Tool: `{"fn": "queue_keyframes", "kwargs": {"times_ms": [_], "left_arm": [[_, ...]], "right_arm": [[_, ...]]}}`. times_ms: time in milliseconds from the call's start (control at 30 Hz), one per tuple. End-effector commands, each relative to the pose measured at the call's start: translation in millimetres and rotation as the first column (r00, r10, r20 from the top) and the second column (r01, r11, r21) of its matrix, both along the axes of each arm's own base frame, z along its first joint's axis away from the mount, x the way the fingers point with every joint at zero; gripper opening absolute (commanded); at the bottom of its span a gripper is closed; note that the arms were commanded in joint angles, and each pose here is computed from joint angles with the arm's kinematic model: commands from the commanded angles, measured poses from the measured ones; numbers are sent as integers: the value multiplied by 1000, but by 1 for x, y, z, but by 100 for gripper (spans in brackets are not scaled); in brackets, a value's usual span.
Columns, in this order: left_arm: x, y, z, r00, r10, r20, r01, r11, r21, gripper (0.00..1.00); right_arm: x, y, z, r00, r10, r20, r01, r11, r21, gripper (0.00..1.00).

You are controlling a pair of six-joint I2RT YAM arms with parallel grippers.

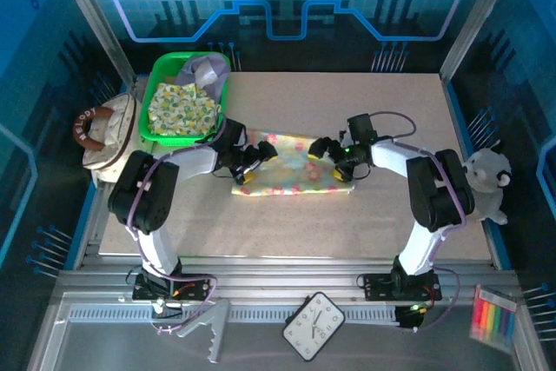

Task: Fold and stack the skirts

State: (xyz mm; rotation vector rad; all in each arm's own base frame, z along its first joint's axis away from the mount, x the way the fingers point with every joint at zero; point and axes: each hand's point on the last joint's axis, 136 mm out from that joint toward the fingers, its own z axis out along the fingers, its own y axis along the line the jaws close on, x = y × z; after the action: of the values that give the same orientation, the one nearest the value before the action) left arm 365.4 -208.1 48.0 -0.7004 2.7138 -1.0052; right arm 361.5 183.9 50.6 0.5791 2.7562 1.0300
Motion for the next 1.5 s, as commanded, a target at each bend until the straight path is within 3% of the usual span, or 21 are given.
{"fn": "queue_keyframes", "kwargs": {"times_ms": [0, 133, 233, 267, 333, 400, 433, 500, 533, 700, 867, 1133, 1300, 1467], "left_arm": [[-7, 8, 18, 999, 46, -18, -46, 999, 3, 99], [25, -4, 42, 998, 15, 58, -14, 1000, -5, 99], [56, -19, 54, 995, -2, 100, 5, 1000, -28, 90], [65, -26, 57, 994, -9, 110, 13, 999, -34, 81], [79, -38, 59, 992, -26, 121, 30, 999, -30, 52], [89, -48, 54, 993, -39, 108, 40, 999, -2, 22], [92, -52, 52, 994, -45, 100, 45, 999, 3, 14], [96, -65, 47, 995, -57, 76, 58, 998, -8, 1], [97, -70, 44, 996, -61, 65, 62, 998, -18, 0], [99, -79, 21, 999, -44, 13, 44, 998, -37, 0], [106, -61, -18, 1000, 3, -9, -3, 999, 51, 0], [103, 9, -84, 985, 149, -91, -124, 964, 236, 0], [91, 26, -92, 978, 177, -108, -146, 958, 248, 0], [94, 22, -84, 984, 151, -94, -128, 967, 218, 0]], "right_arm": [[-8, -13, 12, 999, -39, -10, 39, 997, -63, 100], [22, -14, 41, 987, -75, 144, 89, 991, -98, 94], [49, -4, 54, 971, -82, 223, 102, 992, -79, 67], [57, -2, 54, 968, -93, 232, 116, 989, -86, 57], [69, 3, 51, 962, -105, 252, 133, 987, -95, 41], [80, 8, 45, 959, -135, 249, 163, 982, -93, 10], [83, 11, 41, 960, -146, 239, 172, 981, -90, 1], [92, 23, 34, 964, -144, 224, 161, 985, -61, 0], [94, 30, 31, 967, -139, 214, 152, 987, -44, 0], [102, 58, 9, 978, -118, 169, 122, 992, -14, 0], [109, 63, -17, 981, -130, 146, 134, 991, -18, 0], [100, 11, -44, 978, -162, 130, 185, 965, -184, 0], [86, -34, -43, 976, -181, 121, 208, 941, -269, 0], [75, -76, -44, 963, -249, 102, 269, 908, -321, 0]]}}
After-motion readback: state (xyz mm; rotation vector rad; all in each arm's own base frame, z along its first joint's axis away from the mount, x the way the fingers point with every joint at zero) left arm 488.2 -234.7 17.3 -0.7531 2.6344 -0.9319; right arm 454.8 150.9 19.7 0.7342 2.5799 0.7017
